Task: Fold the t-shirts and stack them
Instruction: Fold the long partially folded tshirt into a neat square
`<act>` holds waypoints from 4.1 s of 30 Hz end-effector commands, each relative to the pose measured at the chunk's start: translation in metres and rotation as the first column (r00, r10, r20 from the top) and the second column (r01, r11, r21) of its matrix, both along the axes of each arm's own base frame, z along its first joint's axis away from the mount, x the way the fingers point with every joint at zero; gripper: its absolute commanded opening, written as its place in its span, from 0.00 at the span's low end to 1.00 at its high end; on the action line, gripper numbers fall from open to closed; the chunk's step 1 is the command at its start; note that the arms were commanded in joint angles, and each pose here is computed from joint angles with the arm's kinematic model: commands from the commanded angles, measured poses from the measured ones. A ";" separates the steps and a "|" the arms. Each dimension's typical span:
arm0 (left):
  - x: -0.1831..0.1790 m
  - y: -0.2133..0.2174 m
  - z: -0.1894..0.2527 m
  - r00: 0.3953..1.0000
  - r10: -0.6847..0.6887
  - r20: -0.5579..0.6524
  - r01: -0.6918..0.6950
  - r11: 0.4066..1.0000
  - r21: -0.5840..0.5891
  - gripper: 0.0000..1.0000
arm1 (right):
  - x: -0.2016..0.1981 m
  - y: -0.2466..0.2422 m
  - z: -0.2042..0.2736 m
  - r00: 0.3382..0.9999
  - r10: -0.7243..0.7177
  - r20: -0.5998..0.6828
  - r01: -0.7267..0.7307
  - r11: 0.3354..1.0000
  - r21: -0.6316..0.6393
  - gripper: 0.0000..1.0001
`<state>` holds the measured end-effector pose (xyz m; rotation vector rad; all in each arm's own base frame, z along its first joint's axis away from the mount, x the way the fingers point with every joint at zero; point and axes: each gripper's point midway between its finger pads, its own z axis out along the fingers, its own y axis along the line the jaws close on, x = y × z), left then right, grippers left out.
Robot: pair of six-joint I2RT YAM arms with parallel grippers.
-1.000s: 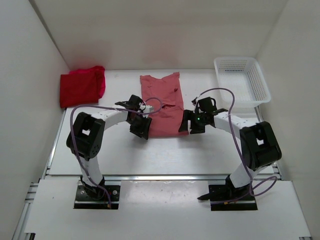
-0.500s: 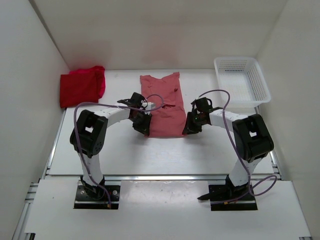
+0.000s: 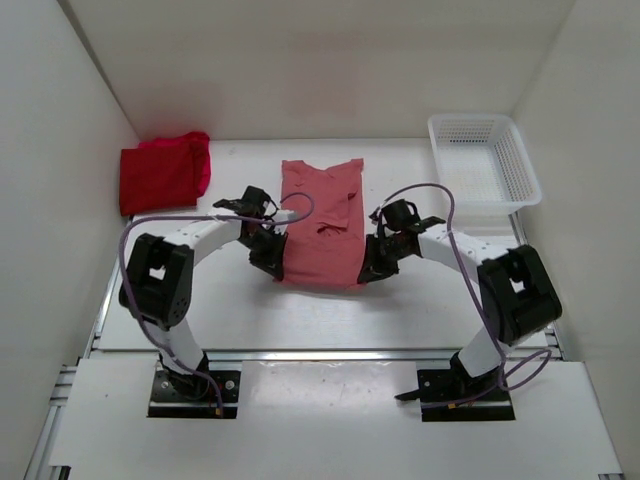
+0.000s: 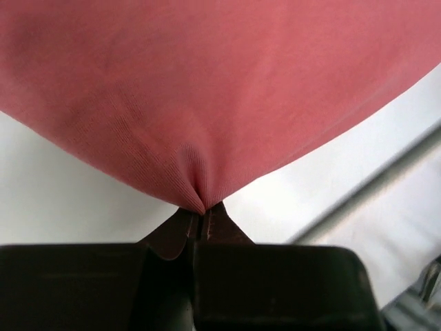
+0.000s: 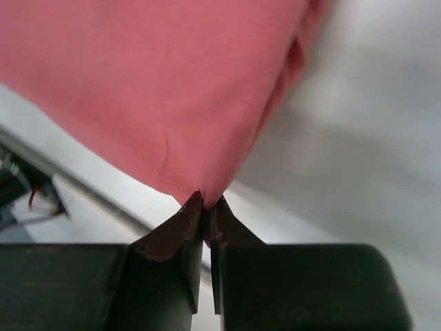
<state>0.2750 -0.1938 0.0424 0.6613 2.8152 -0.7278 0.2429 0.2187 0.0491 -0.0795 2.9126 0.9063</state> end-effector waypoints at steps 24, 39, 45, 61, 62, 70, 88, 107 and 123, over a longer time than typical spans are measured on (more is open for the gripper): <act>-0.013 0.058 0.143 0.969 -0.193 0.151 0.192 0.981 0.021 0.00 | -0.058 0.027 0.161 0.971 0.225 -0.079 -0.190 0.931 0.312 0.00; 0.026 0.014 0.122 0.976 -0.214 0.037 0.217 0.969 -0.120 0.00 | 0.009 0.010 0.145 0.975 0.189 -0.112 -0.160 0.961 0.227 0.00; 0.004 0.024 0.140 0.982 -0.187 0.040 0.191 0.963 -0.192 0.00 | -0.036 0.012 0.150 0.982 0.148 -0.115 -0.107 0.948 0.300 0.00; -0.087 0.037 0.118 0.973 -0.216 -0.084 0.199 0.964 -0.176 0.00 | -0.100 0.025 0.152 0.994 0.105 -0.023 -0.081 0.873 0.481 0.00; -0.095 0.033 0.115 0.966 -0.238 -0.101 0.218 0.960 -0.178 0.00 | -0.100 0.024 0.150 0.994 0.104 -0.038 -0.074 0.879 0.471 0.00; -0.060 0.035 0.112 0.976 -0.145 -0.160 0.106 0.968 -0.228 0.00 | -0.071 0.010 0.149 0.998 0.053 -0.034 -0.029 0.865 0.502 0.00; 0.075 0.036 0.068 0.980 0.033 -0.195 -0.079 0.968 -0.236 0.05 | 0.082 -0.003 0.093 0.995 0.021 -0.099 0.025 0.895 0.444 0.00; 0.162 0.067 0.105 0.980 0.163 0.116 -0.129 0.957 -0.259 0.99 | 0.210 -0.015 0.117 0.979 -0.127 0.158 0.079 0.956 0.282 0.51; 0.123 0.014 0.060 0.993 0.047 0.109 -0.026 0.982 -0.189 0.71 | 0.137 0.002 0.060 0.985 0.012 0.170 -0.023 0.998 0.062 0.75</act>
